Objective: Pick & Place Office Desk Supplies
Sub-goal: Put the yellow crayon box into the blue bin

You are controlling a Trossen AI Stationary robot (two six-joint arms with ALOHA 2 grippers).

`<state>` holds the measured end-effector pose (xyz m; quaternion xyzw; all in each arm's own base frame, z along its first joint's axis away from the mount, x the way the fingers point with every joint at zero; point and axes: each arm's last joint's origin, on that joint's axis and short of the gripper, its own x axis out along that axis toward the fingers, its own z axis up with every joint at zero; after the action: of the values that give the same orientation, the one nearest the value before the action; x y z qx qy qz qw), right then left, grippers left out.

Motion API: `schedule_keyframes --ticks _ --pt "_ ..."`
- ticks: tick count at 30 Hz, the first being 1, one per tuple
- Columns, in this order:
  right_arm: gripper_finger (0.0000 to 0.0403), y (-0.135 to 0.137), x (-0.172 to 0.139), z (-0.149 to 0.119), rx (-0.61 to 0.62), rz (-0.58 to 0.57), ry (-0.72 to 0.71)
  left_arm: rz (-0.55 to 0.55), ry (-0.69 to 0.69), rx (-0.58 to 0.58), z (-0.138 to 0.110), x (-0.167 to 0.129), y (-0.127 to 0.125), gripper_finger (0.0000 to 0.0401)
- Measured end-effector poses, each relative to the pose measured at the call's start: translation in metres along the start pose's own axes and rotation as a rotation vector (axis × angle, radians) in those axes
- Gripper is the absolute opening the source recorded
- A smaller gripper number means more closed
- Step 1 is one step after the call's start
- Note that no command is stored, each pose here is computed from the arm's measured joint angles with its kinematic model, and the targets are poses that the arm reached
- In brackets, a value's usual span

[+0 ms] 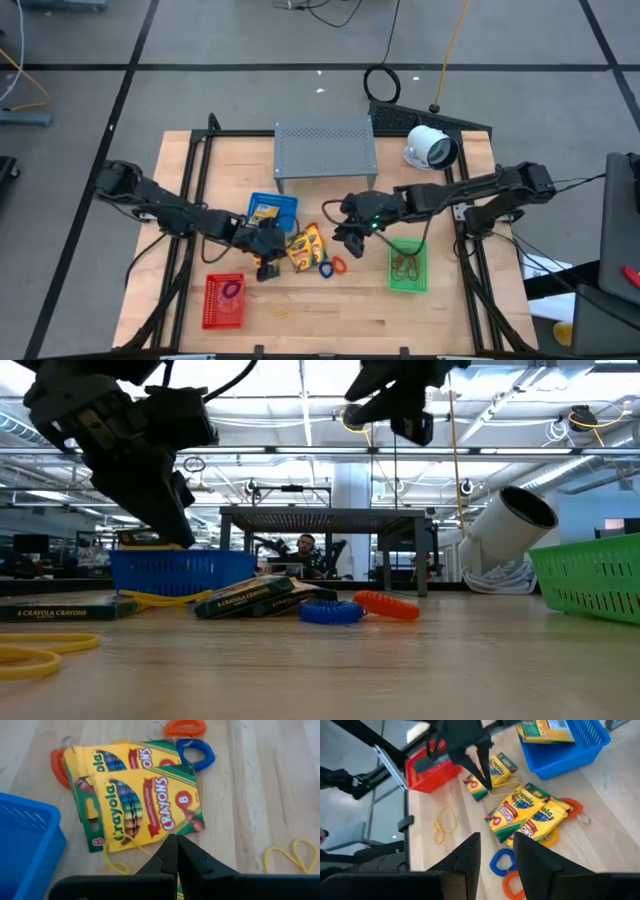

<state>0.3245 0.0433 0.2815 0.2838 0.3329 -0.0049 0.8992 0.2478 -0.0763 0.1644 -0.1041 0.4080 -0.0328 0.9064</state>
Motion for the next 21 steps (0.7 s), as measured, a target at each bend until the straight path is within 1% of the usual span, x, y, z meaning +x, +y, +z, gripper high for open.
schedule_keyframes --ticks 3,6,8,11,13,16,21 --pt "0.0105 -0.002 0.011 -0.002 -0.01 -0.024 0.041 -0.014 -0.007 0.046 0.0 -0.002 -0.003 0.0001" --pt "0.0105 0.004 0.022 0.006 -0.019 0.021 0.052 -0.011 0.002 0.09 -0.002 -0.002 -0.004 0.0001" --pt "0.0105 0.003 0.031 0.005 -0.014 0.009 0.096 0.003 -0.013 0.104 -0.001 -0.002 -0.004 0.0001" --pt "0.0105 0.003 0.043 0.006 -0.017 0.012 0.114 0.024 0.003 0.121 -0.003 -0.002 -0.003 0.0001" --pt "0.0105 0.003 0.047 0.007 -0.015 0.011 0.117 0.026 0.01 0.119 -0.007 -0.001 -0.001 0.0001" --pt "0.0105 0.002 0.048 0.006 -0.018 0.004 0.128 0.012 0.004 0.1 -0.019 0.003 0.003 0.0001" --pt "0.0105 0.002 0.047 0.009 -0.021 -0.033 0.085 -0.016 -0.07 0.042 -0.034 0.007 0.009 0.0001"
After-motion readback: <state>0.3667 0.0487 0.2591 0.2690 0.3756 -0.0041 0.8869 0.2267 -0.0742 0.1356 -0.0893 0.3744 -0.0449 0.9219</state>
